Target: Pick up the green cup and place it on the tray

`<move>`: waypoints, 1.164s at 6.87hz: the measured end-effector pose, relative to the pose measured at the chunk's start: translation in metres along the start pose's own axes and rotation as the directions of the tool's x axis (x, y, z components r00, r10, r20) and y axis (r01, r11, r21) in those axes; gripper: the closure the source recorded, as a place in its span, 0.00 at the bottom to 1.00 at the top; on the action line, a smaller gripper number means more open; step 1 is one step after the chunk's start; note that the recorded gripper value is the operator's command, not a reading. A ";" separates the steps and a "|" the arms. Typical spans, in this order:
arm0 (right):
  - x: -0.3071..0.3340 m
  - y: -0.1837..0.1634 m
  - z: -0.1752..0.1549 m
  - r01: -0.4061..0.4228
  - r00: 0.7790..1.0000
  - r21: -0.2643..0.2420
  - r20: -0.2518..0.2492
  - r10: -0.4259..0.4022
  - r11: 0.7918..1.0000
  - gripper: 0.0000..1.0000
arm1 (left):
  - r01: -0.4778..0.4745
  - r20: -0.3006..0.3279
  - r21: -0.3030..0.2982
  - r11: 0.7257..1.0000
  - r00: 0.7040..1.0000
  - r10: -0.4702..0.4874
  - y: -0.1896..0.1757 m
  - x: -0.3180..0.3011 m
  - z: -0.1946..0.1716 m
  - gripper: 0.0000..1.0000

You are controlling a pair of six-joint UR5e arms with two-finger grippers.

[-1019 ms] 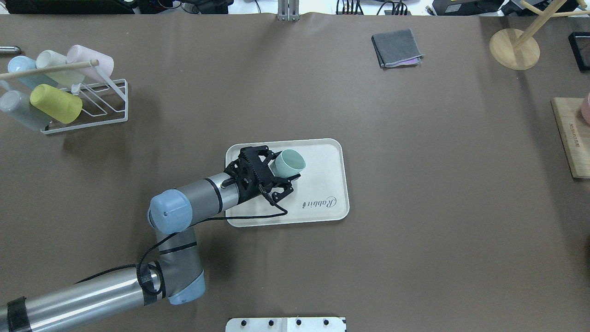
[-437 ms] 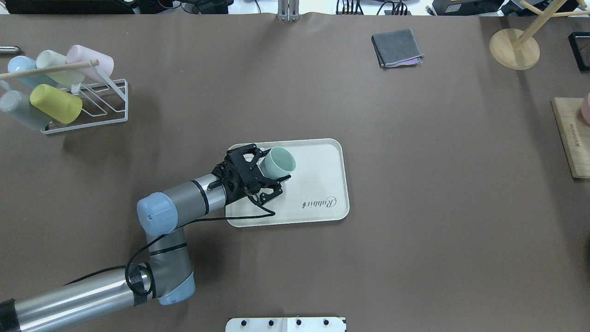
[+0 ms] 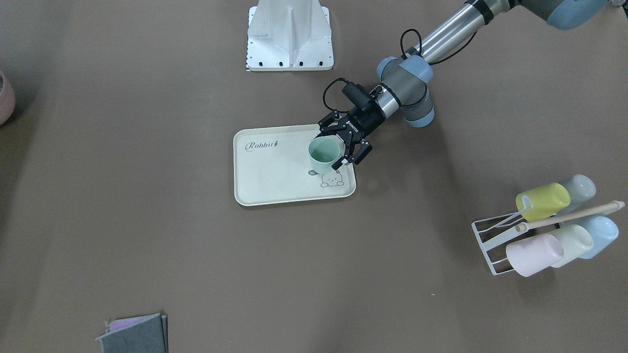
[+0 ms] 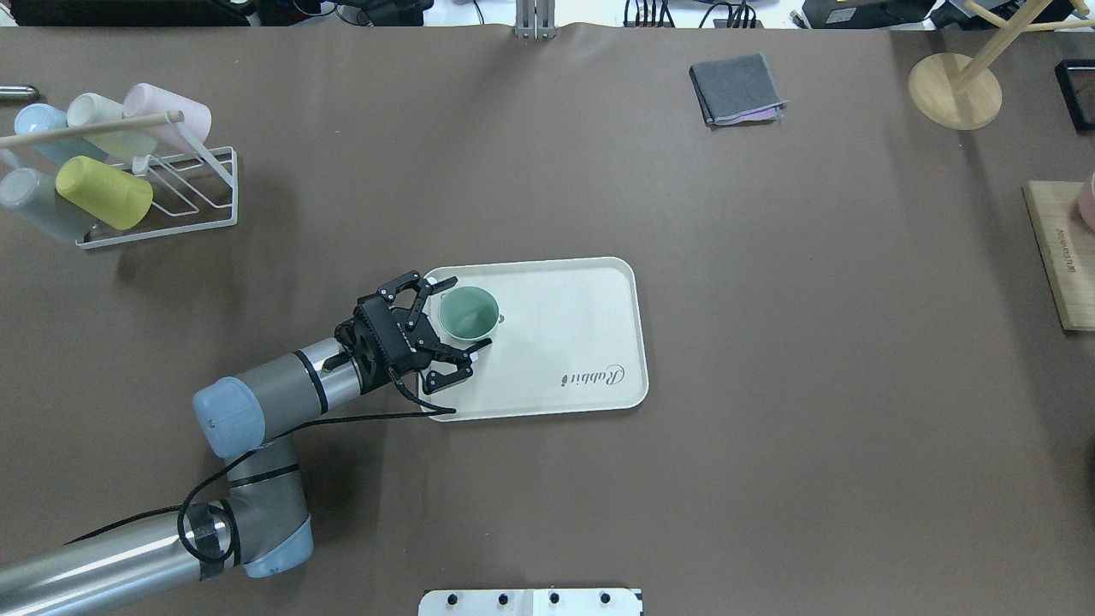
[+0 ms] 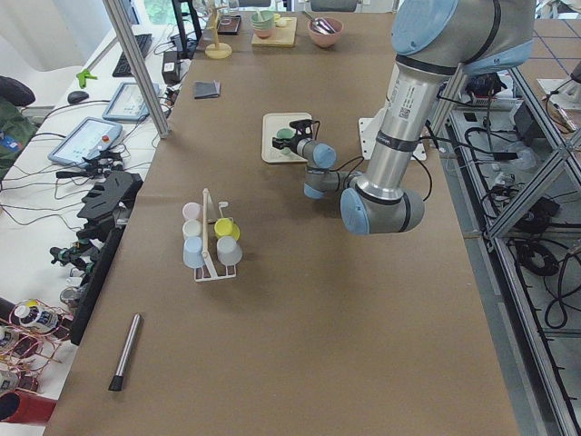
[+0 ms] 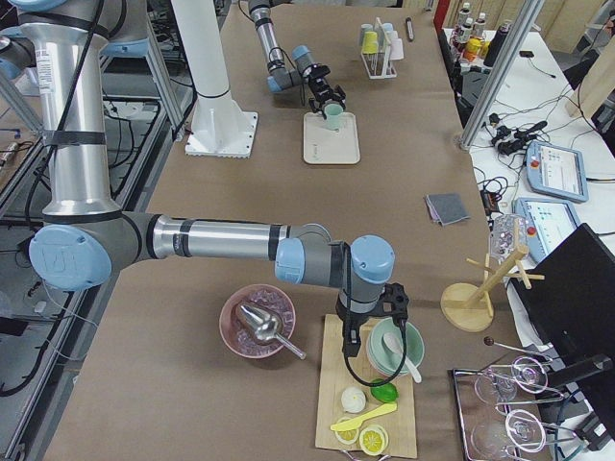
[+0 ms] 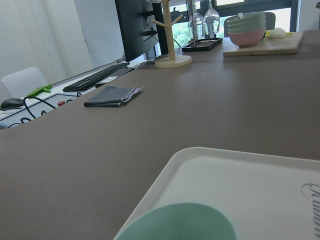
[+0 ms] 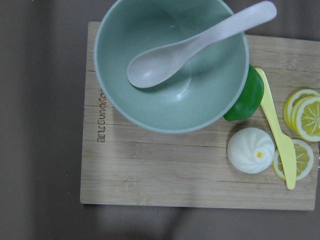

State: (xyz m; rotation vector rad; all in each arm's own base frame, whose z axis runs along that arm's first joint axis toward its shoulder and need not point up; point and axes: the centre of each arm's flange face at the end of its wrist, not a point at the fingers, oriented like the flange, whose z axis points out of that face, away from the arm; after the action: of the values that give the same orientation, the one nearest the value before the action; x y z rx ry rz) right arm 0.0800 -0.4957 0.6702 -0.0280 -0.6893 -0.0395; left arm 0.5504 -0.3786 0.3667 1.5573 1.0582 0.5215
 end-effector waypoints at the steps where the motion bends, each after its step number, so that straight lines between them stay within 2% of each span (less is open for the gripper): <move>1: 0.000 0.000 0.000 0.000 1.000 0.000 0.000 0.000 1.000 0.00 | -0.004 -0.001 0.004 1.000 1.000 0.004 0.002 -0.001 -0.005 0.01; 3: -0.001 0.000 -0.001 0.000 1.000 0.001 0.001 0.000 1.000 0.00 | 0.005 -0.006 0.037 0.999 1.000 -0.005 -0.014 0.001 -0.010 0.01; 5: -0.001 0.000 -0.001 0.000 1.000 0.001 0.001 0.000 1.000 0.00 | 0.019 -0.012 0.062 0.998 1.000 -0.018 -0.049 0.004 -0.017 0.01; 6: -0.001 0.000 -0.001 0.000 1.000 0.001 0.001 0.000 1.000 0.00 | 0.023 0.002 0.033 0.999 1.000 -0.023 -0.075 -0.003 -0.026 0.01; 8: -0.001 0.000 -0.001 0.000 1.000 0.001 0.002 0.000 1.000 0.00 | 0.056 0.054 -0.092 0.994 0.997 -0.051 -0.124 -0.035 -0.038 0.01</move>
State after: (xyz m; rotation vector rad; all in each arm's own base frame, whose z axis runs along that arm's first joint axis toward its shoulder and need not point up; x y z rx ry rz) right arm 0.0798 -0.4958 0.6692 -0.0268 -0.6911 -0.0387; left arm 0.4598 -0.3906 0.2680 1.4489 1.0191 0.4846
